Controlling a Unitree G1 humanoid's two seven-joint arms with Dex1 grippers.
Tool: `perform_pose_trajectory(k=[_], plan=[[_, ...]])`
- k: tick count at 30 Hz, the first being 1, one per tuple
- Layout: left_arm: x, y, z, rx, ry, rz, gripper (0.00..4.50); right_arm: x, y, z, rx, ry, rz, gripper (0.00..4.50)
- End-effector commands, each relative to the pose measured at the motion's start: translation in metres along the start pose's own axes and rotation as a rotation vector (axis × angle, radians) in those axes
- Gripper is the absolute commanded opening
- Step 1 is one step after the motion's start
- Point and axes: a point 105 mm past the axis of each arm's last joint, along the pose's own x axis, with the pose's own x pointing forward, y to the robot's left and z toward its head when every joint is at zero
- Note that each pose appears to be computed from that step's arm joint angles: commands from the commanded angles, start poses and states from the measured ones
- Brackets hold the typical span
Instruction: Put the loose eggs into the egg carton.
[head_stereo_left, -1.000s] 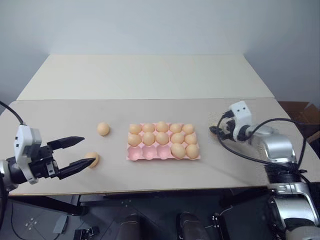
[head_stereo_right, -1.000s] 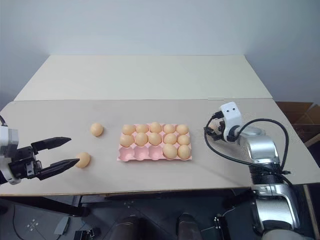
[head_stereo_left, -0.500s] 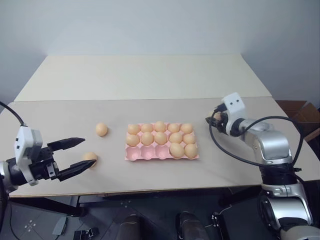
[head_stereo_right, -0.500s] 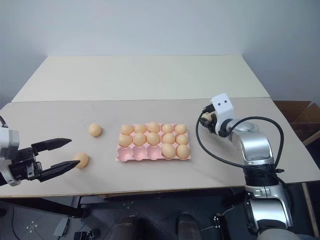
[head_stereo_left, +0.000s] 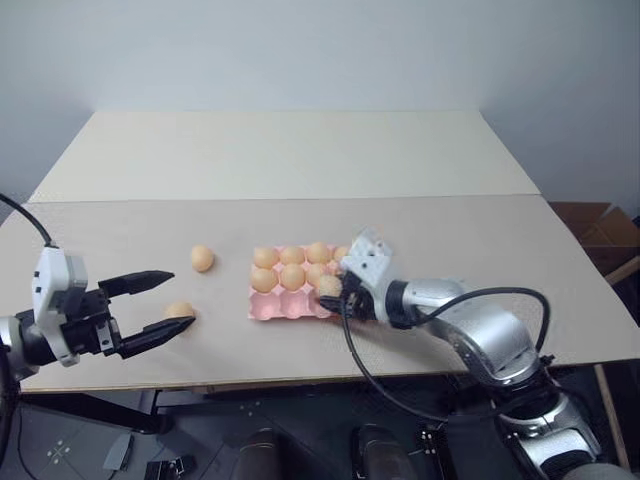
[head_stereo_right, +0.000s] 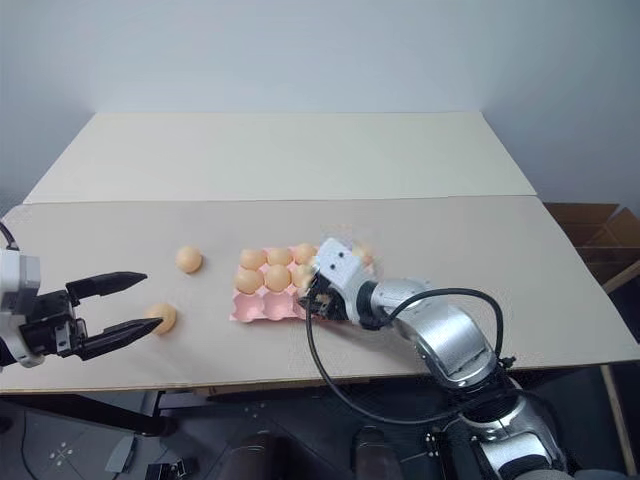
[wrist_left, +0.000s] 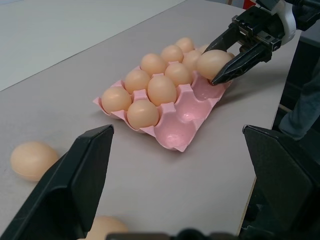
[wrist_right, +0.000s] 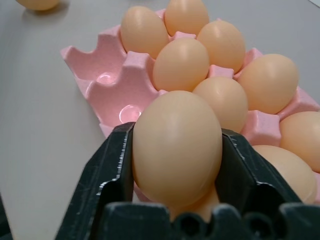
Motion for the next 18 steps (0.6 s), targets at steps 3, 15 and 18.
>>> perform_pose_trajectory(k=[3,15,18], plan=[[0.001,-0.001,0.004,0.024,-0.003,-0.004,4.5,-0.001,0.0,0.017,-0.046,-0.047,-0.014,4.13],[-0.01,0.005,0.002,0.024,0.022,0.033,4.5,-0.092,-0.059,0.032,-0.156,-0.174,-0.204,4.44],[-0.021,0.01,0.0,0.021,0.042,0.066,4.5,-0.119,-0.064,0.015,-0.172,-0.179,-0.183,4.44]])
